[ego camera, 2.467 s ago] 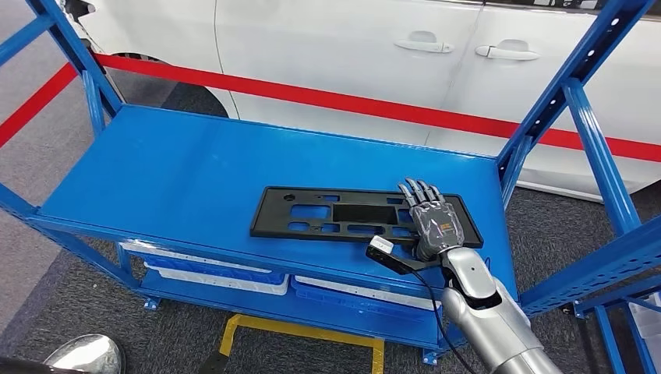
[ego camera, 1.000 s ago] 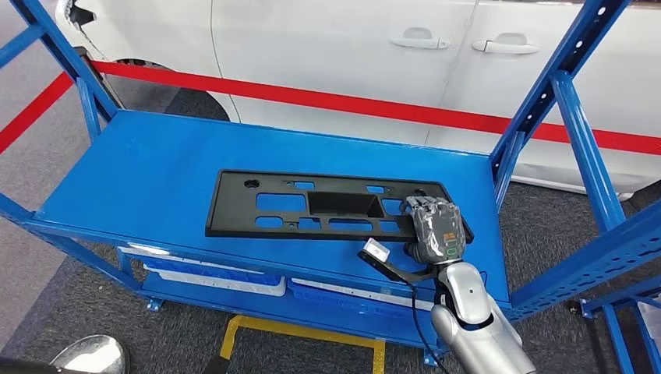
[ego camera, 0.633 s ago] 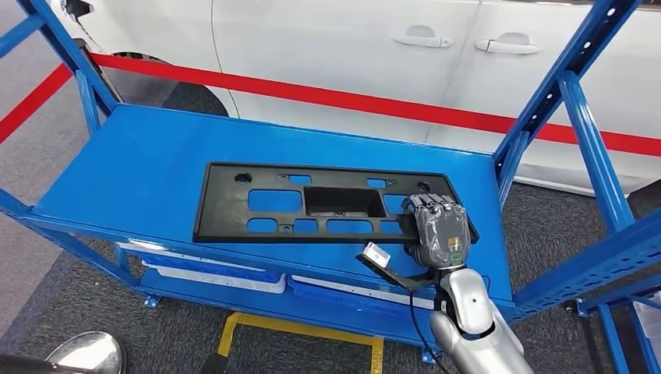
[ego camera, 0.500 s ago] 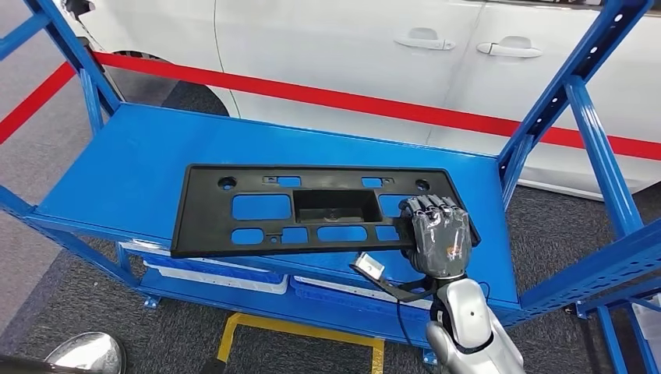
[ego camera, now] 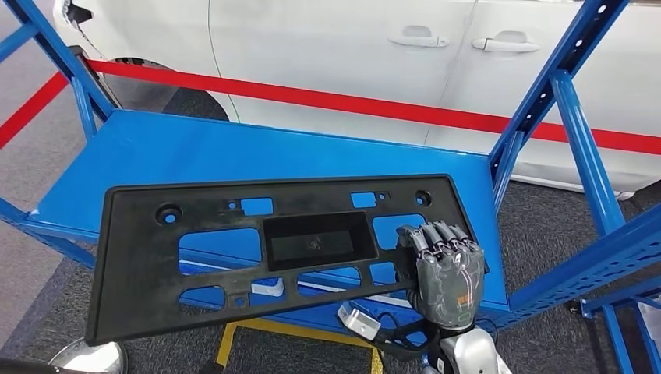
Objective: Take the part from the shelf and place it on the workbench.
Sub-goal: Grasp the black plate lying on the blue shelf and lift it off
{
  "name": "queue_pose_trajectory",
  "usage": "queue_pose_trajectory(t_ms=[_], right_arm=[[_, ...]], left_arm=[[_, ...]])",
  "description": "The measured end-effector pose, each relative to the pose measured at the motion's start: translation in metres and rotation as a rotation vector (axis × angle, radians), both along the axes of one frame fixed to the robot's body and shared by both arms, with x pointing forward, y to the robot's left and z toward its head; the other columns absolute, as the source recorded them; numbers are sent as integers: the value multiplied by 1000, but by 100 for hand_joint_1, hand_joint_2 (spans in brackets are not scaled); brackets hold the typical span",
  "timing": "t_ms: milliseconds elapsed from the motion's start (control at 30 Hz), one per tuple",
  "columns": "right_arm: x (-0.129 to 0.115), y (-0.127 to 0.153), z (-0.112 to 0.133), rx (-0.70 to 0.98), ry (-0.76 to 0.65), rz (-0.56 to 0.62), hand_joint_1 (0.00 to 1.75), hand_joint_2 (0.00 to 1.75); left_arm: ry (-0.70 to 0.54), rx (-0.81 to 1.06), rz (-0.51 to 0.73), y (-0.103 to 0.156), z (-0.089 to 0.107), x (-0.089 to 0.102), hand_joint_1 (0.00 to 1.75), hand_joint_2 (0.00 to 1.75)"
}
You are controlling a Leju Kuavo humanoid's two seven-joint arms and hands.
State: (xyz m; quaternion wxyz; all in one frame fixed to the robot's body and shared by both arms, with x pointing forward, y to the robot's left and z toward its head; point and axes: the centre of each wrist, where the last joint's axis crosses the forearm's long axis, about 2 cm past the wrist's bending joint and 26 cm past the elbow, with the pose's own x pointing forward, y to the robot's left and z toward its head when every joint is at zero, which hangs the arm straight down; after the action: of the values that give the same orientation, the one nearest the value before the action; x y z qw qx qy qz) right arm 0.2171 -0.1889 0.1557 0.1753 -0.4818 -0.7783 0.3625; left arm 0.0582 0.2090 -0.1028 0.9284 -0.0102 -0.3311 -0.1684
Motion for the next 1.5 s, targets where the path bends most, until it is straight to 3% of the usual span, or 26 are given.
queue_pose_trajectory(t_ms=[333,667,1500], right_arm=[[-12,13,-2,23,23,35,171,175],[-16,15,-5,50,58,22,171,175],[-18,23,-11,147,147,22,171,175]], left_arm=[[4,-3,21,2,-1,-2,0,175],[50,135,68,4,0,-3,0,175],[68,165,72,0,1,-2,0,175]])
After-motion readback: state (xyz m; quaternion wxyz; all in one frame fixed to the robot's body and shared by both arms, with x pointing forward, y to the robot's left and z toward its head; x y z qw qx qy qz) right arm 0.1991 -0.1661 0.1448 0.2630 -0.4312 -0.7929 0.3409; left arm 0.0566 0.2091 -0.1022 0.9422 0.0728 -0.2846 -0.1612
